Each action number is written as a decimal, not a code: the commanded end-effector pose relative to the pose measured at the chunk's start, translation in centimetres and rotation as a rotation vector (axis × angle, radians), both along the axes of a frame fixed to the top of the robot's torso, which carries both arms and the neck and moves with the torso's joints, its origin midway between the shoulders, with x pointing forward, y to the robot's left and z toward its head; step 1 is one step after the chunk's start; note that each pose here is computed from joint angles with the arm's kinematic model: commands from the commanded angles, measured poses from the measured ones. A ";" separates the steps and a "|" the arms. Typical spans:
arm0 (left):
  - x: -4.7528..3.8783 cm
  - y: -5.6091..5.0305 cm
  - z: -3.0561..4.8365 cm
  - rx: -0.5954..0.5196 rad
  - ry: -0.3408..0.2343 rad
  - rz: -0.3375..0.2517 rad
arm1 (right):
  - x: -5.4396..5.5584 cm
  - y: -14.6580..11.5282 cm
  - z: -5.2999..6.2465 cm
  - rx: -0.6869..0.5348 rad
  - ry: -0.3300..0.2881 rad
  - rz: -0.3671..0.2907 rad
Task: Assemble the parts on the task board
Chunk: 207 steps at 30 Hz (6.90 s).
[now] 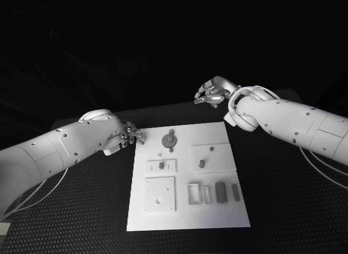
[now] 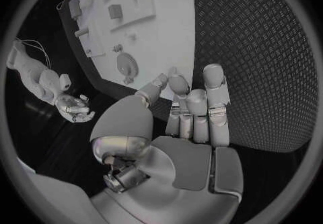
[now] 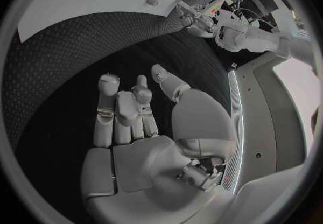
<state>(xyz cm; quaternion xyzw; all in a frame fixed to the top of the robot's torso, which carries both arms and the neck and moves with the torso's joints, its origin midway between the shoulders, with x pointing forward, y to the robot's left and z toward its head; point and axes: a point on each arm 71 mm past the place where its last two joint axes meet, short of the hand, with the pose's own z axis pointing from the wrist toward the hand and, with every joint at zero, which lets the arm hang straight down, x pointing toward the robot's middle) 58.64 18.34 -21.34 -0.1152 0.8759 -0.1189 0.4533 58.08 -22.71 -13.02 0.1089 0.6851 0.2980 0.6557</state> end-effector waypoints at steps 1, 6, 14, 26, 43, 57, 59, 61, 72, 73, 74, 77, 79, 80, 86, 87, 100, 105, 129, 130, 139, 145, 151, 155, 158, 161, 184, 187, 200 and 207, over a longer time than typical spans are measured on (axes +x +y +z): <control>-0.09 -0.2 -0.09 -0.007 0.004 -0.010 | 0.0 0.1 0.0 0.000 0.002 0.012; -0.11 -0.2 -0.09 -0.017 0.002 -0.006 | 0.0 0.1 0.0 0.000 0.001 0.012; -0.15 -0.1 -0.12 -0.046 0.011 0.016 | 0.0 0.1 0.0 0.000 0.001 0.012; -1.16 0.0 -0.22 -0.133 0.065 0.056 | -0.1 -0.1 0.0 0.000 0.000 0.009; -4.68 0.1 0.09 -0.190 0.018 0.057 | -0.1 -0.7 0.0 0.000 0.002 0.000; -8.04 0.0 -1.38 -0.223 0.012 0.072 | -0.2 -1.1 0.0 0.000 0.002 -0.003; -8.35 0.1 -1.58 -0.232 0.013 0.088 | -0.2 -1.1 0.0 0.000 0.003 -0.003; -8.59 0.2 -1.72 -0.239 0.018 0.099 | -0.2 -1.2 0.0 -0.001 0.003 -0.004; -9.71 0.0 -2.44 -0.213 0.020 0.069 | -0.2 -1.3 0.0 0.001 0.004 -0.005; -9.75 -0.1 -2.47 -0.213 0.019 0.068 | -0.2 -1.3 0.0 0.001 0.004 -0.004; -9.80 -0.2 -2.50 -0.213 0.020 0.067 | -0.2 -1.2 0.0 0.001 0.004 -0.004; -9.95 -0.4 -2.65 -0.203 0.018 0.055 | -0.2 -1.2 0.0 0.001 0.004 -0.004; -10.10 -0.4 -2.86 -0.195 0.019 0.049 | -0.2 -1.2 0.0 0.001 0.004 -0.003; -10.12 -0.4 -2.89 -0.192 0.017 0.047 | -0.2 -1.2 0.0 0.001 0.004 -0.004; -10.22 -0.8 -2.95 -0.178 0.016 0.028 | -0.2 -1.2 0.0 0.001 0.004 -0.002; -10.23 -0.9 -2.95 -0.175 0.014 0.027 | -0.2 -1.2 0.0 0.001 0.004 -0.002; -10.33 -1.5 -3.03 -0.168 0.015 0.014 | -0.3 -1.1 0.1 0.002 0.005 -0.001; -10.36 -1.6 -3.09 -0.160 0.024 0.009 | -0.3 -1.1 0.1 0.002 0.005 0.000; -10.48 -1.9 -3.45 -0.126 0.037 -0.017 | -0.3 -1.2 0.0 0.000 0.010 0.002; -10.49 -1.9 -3.45 -0.125 0.036 -0.018 | -0.3 -1.1 0.0 0.000 0.010 0.003; -10.47 -1.9 -3.44 -0.123 0.033 -0.020 | -0.3 -1.2 0.0 0.000 0.010 0.002; -10.46 -1.9 -3.44 -0.124 0.032 -0.021 | -0.3 -1.2 0.0 0.000 0.009 0.002; -10.46 -2.0 -3.43 -0.125 0.031 -0.021 | -0.3 -1.1 0.0 0.000 0.009 0.002; -10.44 -1.9 -3.42 -0.125 0.030 -0.020 | -0.3 -1.2 0.0 0.000 0.009 0.001; -10.44 -1.9 -3.42 -0.125 0.030 -0.020 | -0.3 -1.2 0.0 0.000 0.009 0.001; -10.44 -1.9 -3.42 -0.125 0.031 -0.021 | -0.3 -1.2 0.0 0.000 0.009 0.002; -10.50 -2.0 -3.56 -0.116 0.052 -0.033 | -0.3 -1.2 0.0 0.000 0.008 0.001; -10.51 -2.0 -3.58 -0.114 0.056 -0.033 | -0.3 -1.2 0.0 0.000 0.008 0.001; -10.53 -2.2 -3.60 -0.115 0.058 -0.038 | -0.3 -1.2 0.0 0.001 0.008 0.001; -10.55 -2.2 -3.60 -0.116 0.060 -0.041 | -0.3 -1.2 0.0 0.001 0.008 0.002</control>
